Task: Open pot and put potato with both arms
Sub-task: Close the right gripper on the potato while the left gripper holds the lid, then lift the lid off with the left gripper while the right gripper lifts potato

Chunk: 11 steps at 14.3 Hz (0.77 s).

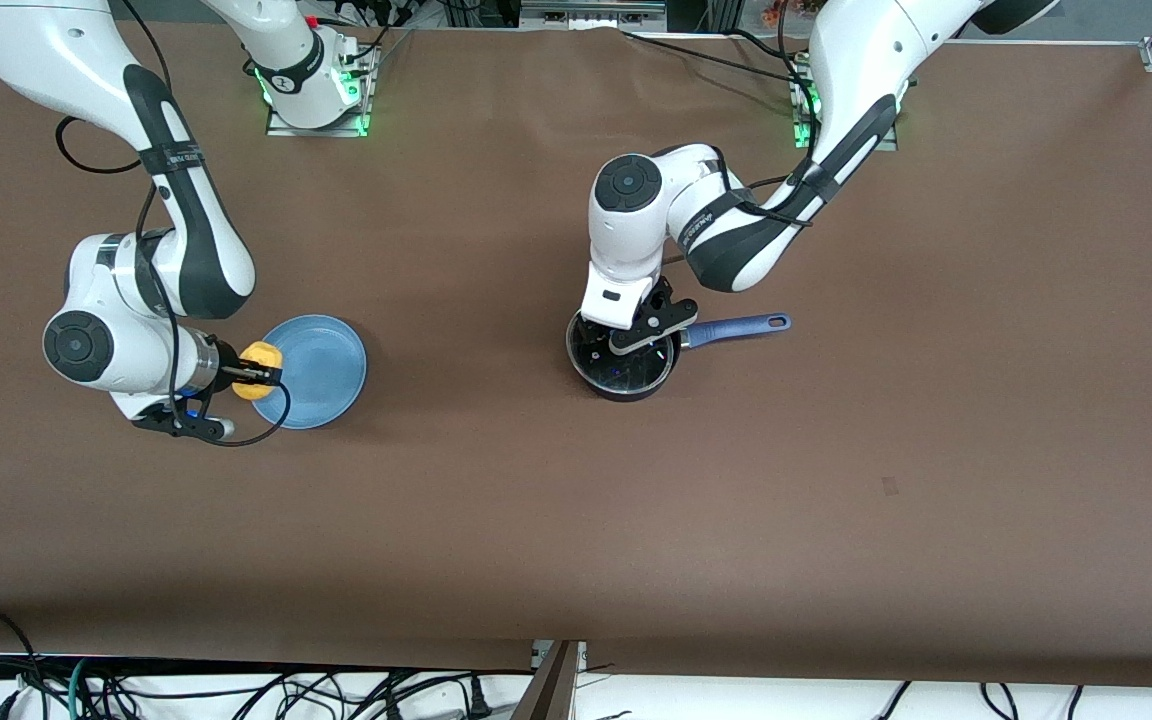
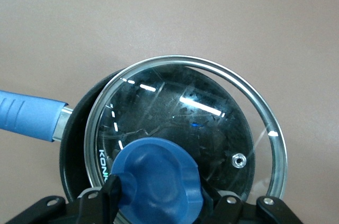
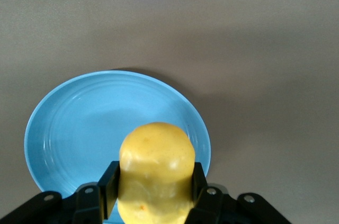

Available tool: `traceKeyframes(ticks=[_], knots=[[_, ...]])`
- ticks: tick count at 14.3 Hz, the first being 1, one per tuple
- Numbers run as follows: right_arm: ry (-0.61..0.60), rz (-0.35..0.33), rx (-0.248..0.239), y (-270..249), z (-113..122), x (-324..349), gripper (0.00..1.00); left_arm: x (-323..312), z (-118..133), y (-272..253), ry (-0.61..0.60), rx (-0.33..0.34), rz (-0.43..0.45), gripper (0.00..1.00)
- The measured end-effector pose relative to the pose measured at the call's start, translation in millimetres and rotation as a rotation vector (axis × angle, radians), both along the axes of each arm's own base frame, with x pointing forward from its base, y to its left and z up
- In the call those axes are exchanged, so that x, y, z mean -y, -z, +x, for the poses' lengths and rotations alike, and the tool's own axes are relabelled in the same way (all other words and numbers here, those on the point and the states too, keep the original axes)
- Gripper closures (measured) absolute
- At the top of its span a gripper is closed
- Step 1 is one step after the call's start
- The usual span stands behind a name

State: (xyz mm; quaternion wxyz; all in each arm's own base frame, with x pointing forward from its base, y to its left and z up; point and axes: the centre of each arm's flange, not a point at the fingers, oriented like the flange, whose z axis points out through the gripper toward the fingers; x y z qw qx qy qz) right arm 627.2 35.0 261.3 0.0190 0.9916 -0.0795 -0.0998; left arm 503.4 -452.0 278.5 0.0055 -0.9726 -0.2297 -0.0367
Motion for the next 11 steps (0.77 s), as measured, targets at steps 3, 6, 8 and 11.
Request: traceKeyframes(ticks=[3, 6, 8, 11], knots=[[0.0, 0.0, 0.0, 0.0, 0.0, 0.0, 0.42, -1.5, 2.0, -0.7, 0.015, 0.001, 0.0, 0.45], [0.001, 0.0, 0.0, 0.0, 0.0, -0.1, 0.42, -5.2, 5.1, -2.5, 0.028, -0.002, 0.011, 0.45], [0.0, 0.0, 0.0, 0.0, -0.1, -0.4, 0.42, -8.3, 9.4, -7.8, 0.038, -0.008, 0.035, 0.45], [0.0, 0.0, -0.001, 0.0, -0.1, -0.5, 0.42, -14.5, 18.3, -19.3, 0.031, -0.021, 0.077, 0.45]])
